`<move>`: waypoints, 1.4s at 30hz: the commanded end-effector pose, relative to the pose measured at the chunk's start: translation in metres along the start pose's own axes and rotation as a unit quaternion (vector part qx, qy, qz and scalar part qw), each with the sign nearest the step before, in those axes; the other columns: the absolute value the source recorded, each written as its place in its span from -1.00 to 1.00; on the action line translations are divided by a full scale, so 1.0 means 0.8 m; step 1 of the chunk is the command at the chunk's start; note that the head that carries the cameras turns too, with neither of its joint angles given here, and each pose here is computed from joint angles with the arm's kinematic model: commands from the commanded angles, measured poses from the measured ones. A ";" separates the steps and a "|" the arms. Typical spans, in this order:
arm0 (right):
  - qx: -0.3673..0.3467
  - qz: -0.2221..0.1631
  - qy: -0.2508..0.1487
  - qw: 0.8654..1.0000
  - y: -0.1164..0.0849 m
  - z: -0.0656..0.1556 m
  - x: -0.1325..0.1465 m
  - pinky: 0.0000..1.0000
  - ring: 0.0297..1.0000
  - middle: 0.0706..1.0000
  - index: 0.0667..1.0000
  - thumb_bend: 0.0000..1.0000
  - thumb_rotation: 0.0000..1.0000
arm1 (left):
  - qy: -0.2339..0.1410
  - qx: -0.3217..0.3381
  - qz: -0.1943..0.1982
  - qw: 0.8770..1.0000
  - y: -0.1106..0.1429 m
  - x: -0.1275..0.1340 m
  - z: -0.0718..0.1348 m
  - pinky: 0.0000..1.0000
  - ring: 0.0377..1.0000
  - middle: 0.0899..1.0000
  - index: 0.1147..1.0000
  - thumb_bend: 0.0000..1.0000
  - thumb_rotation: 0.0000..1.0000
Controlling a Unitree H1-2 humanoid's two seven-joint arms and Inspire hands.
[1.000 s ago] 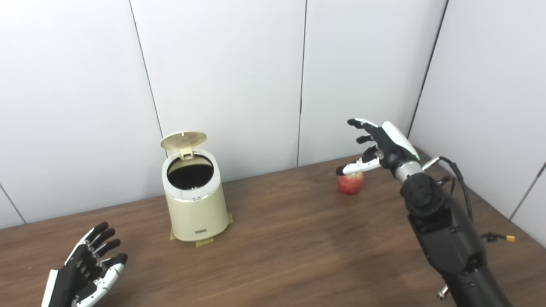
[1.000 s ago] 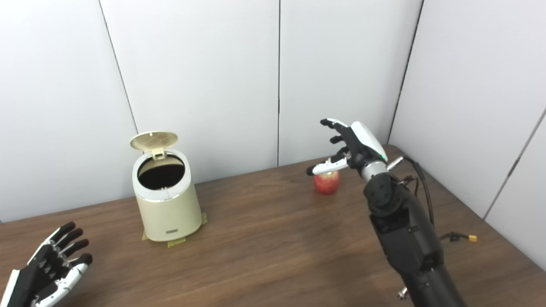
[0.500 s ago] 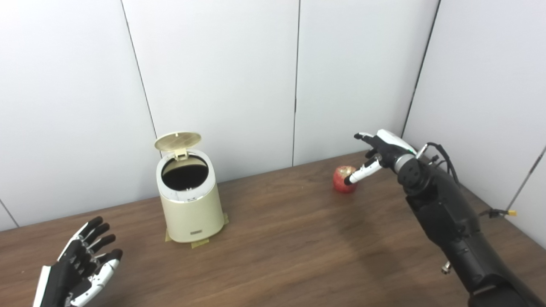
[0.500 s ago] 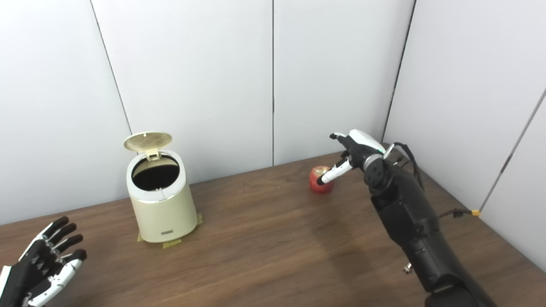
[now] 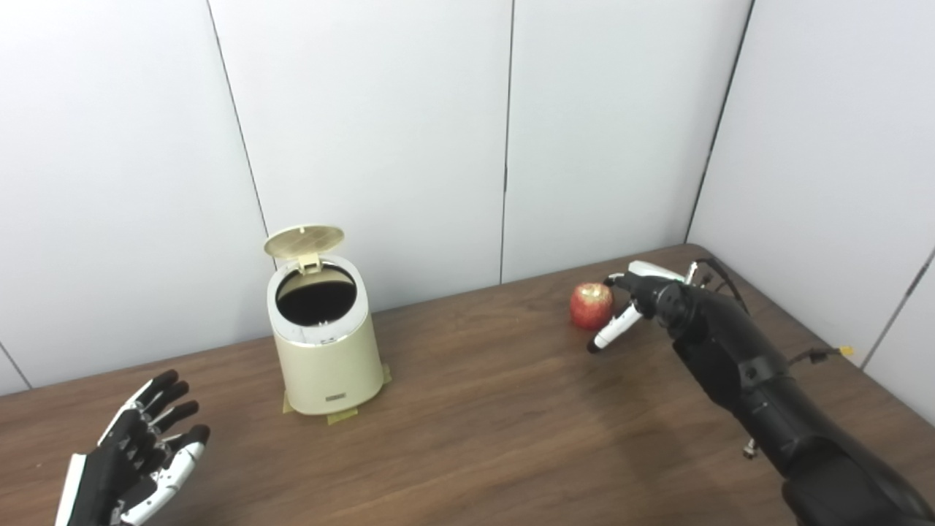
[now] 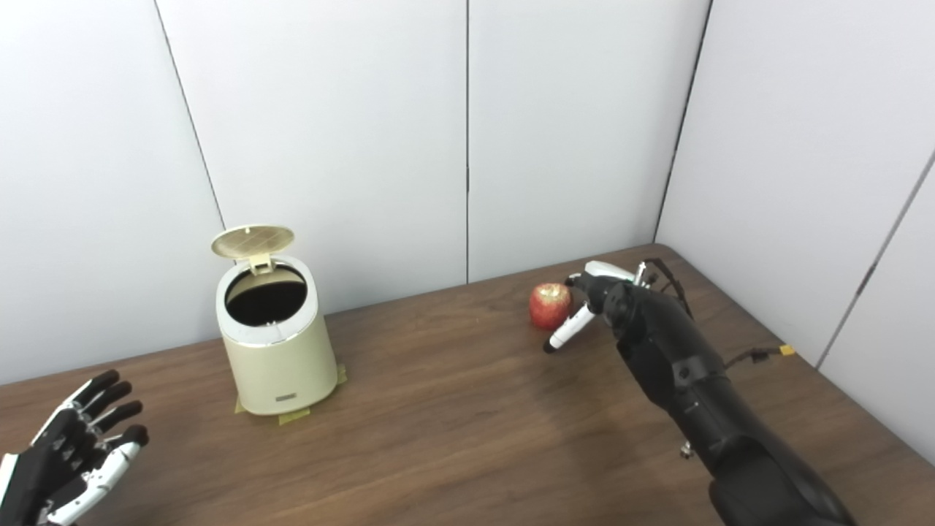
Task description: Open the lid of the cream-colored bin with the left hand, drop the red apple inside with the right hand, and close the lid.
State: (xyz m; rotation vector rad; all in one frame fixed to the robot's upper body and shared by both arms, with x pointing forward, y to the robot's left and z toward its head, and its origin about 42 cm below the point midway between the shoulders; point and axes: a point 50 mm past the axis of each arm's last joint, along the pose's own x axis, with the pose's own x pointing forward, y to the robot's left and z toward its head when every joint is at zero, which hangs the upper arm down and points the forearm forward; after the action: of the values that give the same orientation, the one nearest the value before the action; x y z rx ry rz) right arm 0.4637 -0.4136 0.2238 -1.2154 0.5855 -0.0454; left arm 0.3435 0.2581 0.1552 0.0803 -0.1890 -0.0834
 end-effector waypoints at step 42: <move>0.024 -0.078 -0.076 0.994 0.019 0.045 0.003 0.41 0.58 0.69 0.71 0.79 -0.48 | -0.028 0.020 -0.010 0.999 0.000 0.006 0.016 0.28 0.53 0.64 0.66 -0.07 -1.00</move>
State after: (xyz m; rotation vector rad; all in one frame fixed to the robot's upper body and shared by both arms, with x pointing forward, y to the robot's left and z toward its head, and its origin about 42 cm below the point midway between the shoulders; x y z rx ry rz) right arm 0.4678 -0.3890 0.2021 -1.2290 0.4249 -0.1143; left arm 0.3390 0.2571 0.1548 0.1116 -0.1813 -0.0957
